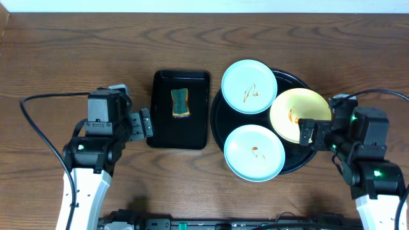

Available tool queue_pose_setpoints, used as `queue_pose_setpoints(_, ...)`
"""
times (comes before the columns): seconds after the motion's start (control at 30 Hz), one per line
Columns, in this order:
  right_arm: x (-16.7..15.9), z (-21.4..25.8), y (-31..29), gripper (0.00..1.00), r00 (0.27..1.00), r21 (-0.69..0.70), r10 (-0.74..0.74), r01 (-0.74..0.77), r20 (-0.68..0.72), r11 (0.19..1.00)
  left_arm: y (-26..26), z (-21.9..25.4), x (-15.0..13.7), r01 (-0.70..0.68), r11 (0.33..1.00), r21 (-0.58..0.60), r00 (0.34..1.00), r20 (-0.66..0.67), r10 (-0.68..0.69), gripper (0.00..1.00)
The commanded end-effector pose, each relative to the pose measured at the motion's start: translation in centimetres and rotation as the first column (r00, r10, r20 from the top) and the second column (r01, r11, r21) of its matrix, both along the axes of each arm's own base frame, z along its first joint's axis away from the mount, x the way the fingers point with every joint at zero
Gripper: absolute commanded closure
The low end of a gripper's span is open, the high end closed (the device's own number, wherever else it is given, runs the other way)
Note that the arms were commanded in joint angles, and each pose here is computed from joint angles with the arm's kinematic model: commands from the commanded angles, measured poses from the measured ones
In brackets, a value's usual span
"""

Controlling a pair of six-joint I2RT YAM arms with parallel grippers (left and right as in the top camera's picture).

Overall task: Clean dirty plates on tray and stack at the side
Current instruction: 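Move left gripper to the sponge and right gripper to the front green plate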

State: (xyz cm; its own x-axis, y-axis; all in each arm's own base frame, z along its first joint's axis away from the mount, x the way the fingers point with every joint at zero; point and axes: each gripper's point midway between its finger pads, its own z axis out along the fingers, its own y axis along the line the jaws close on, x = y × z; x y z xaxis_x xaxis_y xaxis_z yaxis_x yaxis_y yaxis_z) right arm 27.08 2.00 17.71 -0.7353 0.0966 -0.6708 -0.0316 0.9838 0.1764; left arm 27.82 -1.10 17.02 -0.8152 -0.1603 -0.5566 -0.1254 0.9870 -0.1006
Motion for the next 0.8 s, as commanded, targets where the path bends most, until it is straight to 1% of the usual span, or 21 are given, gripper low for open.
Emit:
queue_pose_setpoints(0.0, -0.2, 0.8, 2.5, 0.01, 0.996, 0.092, 0.089, -0.09, 0.005, 0.992, -0.9, 0.7, 0.1, 0.023, 0.998, -0.055, 1.0, 0.007, -0.023, 0.07)
queue_pose_setpoints(0.13, -0.5, 0.6, 2.9, 0.01, 0.994, 0.112, 0.106, -0.104, -0.01, 0.988, -1.8, 1.1, 0.5, 0.052, 0.994, -0.094, 0.998, 0.032, -0.05, 0.07)
queue_pose_setpoints(0.27, -1.6, -0.4, 3.2, 0.04, 0.99, 0.135, 0.12, -0.11, -0.07, 0.985, -2.7, 2.6, 2.5, 0.094, 0.987, -0.13, 0.989, 0.129, -0.077, 0.07)
queue_pose_setpoints(0.37, -2.5, -1.7, 3.9, 0.16, 0.981, 0.176, 0.148, -0.125, -0.128, 0.976, -2.8, 3.1, 4.4, 0.072, 0.985, -0.158, 0.983, 0.18, -0.043, 0.07)
queue_pose_setpoints(0.4, -2.8, -2.3, 4.3, 0.17, 0.975, 0.198, 0.163, -0.131, -0.153, 0.971, -2.9, 3.0, 5.0, 0.067, 0.984, -0.164, 0.982, 0.184, -0.036, 0.07)
queue_pose_setpoints(0.5, -3.5, -4.1, 4.7, 0.23, 0.959, 0.229, 0.178, -0.127, -0.219, 0.965, -3.6, 1.8, 6.4, 0.083, 0.983, -0.164, 0.984, 0.173, -0.054, 0.07)
queue_pose_setpoints(0.6, -4.1, -6.1, 4.7, 0.28, 0.941, 0.247, 0.165, -0.093, -0.294, 0.965, -5.0, -0.2, 7.7, 0.123, 0.98, -0.155, 0.985, 0.139, -0.102, 0.08)
queue_pose_setpoints(0.77, -4.5, -8.2, 4.8, 0.32, 0.909, 0.264, 0.166, -0.064, -0.383, 0.962, -7.2, -4.2, 8.8, 0.163, 0.98, -0.11, 0.986, 0.062, -0.157, 0.08)
